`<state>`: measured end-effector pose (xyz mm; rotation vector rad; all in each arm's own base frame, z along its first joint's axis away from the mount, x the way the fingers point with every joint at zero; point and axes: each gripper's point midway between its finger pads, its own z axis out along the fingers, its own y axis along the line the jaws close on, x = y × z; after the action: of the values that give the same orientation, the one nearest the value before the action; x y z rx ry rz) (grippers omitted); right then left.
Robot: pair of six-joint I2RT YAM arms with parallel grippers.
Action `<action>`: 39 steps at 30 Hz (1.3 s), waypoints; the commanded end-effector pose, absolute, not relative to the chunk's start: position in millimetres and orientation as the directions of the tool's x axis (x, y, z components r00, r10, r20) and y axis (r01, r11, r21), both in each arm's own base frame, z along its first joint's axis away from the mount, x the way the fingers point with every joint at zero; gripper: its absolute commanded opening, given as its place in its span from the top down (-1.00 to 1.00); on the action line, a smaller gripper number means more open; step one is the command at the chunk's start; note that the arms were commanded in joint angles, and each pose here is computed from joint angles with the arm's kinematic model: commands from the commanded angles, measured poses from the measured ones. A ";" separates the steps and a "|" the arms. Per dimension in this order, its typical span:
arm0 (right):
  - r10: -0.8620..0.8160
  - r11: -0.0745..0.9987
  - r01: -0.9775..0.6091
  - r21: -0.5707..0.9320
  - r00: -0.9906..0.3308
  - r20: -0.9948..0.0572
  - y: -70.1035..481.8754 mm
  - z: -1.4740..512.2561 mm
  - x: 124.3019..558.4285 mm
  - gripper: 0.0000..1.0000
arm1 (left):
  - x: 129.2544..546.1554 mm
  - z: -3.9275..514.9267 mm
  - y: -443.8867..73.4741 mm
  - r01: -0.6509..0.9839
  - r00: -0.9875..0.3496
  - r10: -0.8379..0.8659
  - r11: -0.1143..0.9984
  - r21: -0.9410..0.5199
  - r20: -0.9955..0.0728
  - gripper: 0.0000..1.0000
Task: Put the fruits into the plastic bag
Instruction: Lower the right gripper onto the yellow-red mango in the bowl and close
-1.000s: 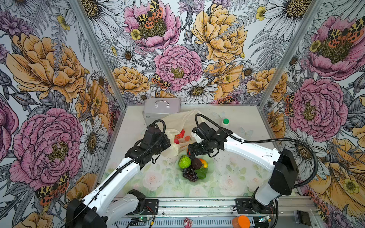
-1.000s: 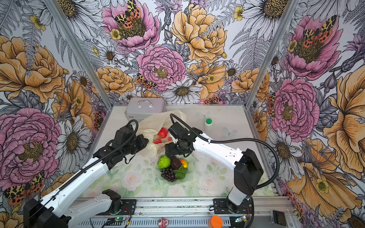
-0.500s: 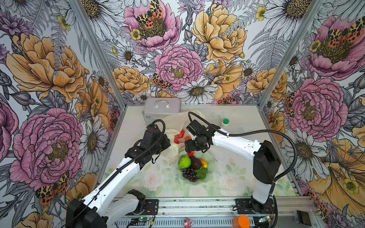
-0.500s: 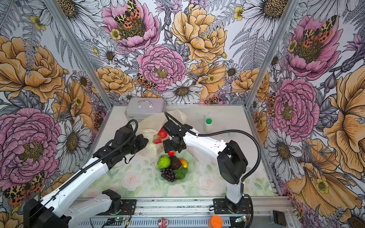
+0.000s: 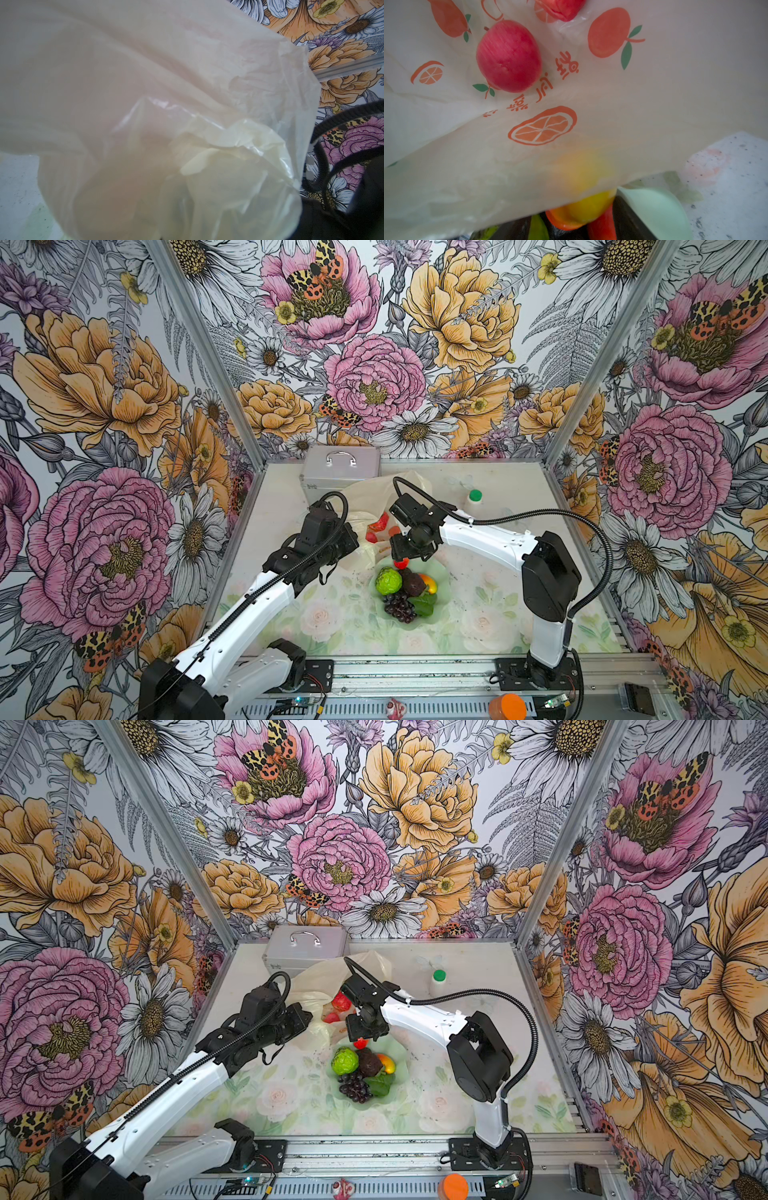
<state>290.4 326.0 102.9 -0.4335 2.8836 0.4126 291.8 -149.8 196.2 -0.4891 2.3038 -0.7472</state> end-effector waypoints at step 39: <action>-0.148 0.929 -0.248 0.274 -0.929 -0.339 302.9 126.5 285.6 0.28 | 288.6 202.6 -149.6 -0.117 -0.710 -0.521 0.750 -0.651 -0.474 1.00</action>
<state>277.9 304.8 107.5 -0.3385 2.8441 0.4215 289.4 -150.8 200.9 -0.4811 2.2956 -0.7743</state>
